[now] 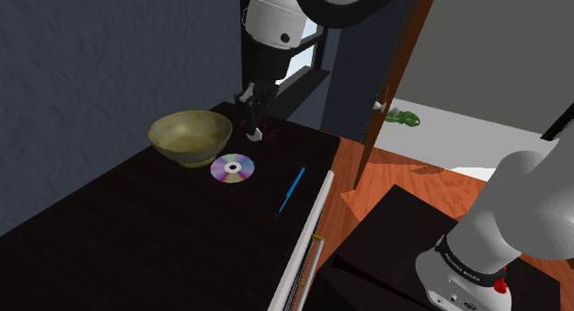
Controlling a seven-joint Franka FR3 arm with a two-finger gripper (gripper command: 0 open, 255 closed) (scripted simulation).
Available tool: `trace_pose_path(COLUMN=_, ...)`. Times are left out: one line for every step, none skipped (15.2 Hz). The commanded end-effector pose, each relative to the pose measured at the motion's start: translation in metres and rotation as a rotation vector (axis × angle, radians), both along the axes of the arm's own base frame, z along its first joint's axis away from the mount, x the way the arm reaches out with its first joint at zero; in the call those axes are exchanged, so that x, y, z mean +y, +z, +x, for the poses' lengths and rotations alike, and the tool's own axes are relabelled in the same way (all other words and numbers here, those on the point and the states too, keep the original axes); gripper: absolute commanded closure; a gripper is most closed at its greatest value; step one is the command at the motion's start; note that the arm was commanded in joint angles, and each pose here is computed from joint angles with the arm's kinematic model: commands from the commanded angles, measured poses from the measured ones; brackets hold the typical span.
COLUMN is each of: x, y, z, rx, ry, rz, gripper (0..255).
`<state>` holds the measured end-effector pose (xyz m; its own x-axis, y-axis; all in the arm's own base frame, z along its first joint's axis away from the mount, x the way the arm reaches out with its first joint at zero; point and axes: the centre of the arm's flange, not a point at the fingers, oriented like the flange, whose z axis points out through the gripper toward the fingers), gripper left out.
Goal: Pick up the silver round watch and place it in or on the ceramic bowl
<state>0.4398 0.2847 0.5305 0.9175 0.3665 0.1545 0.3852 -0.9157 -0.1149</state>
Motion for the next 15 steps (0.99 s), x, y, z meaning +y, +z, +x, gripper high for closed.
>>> trace_pose_path(x=0.001, y=0.011, z=0.000, rx=0.000, ry=0.000, rz=0.000, gripper=255)
trace_pose_path(x=0.001, y=0.016, z=0.000, rx=0.000, ry=0.000, rz=0.000, gripper=255)
trace_pose_path(x=0.001, y=0.022, z=0.000, rx=0.000, ry=0.000, rz=0.000, gripper=255)
trace_pose_path(x=0.001, y=0.027, z=0.000, rx=0.000, ry=0.000, rz=0.000, gripper=255)
trace_pose_path(x=0.001, y=0.031, z=0.000, rx=0.000, ry=0.000, rz=0.000, gripper=255)
trace_pose_path(x=0.005, y=0.032, z=0.012, rx=0.000, ry=0.000, rz=0.000, gripper=255)
trace_pose_path(x=0.010, y=0.033, z=0.025, rx=0.000, ry=0.000, rz=0.000, gripper=255)
trace_pose_path(x=0.015, y=0.034, z=0.037, rx=0.000, ry=0.000, rz=0.000, gripper=255)
trace_pose_path(x=0.020, y=0.035, z=0.049, rx=0.000, ry=0.000, rz=0.000, gripper=255)
trace_pose_path(x=0.024, y=0.036, z=0.061, rx=0.000, ry=0.000, rz=0.000, gripper=255)
trace_pose_path(x=0.029, y=0.037, z=0.074, rx=0.000, ry=0.000, rz=0.000, gripper=255)
trace_pose_path(x=0.034, y=0.038, z=0.086, rx=0.000, ry=0.000, rz=0.000, gripper=255)
trace_pose_path(x=0.039, y=0.039, z=0.098, rx=0.000, ry=0.000, rz=0.000, gripper=255)
trace_pose_path(x=0.044, y=0.040, z=0.110, rx=0.000, ry=0.000, rz=0.000, gripper=255)
trace_pose_path(x=0.048, y=0.042, z=0.123, rx=0.000, ry=0.000, rz=0.000, gripper=255)
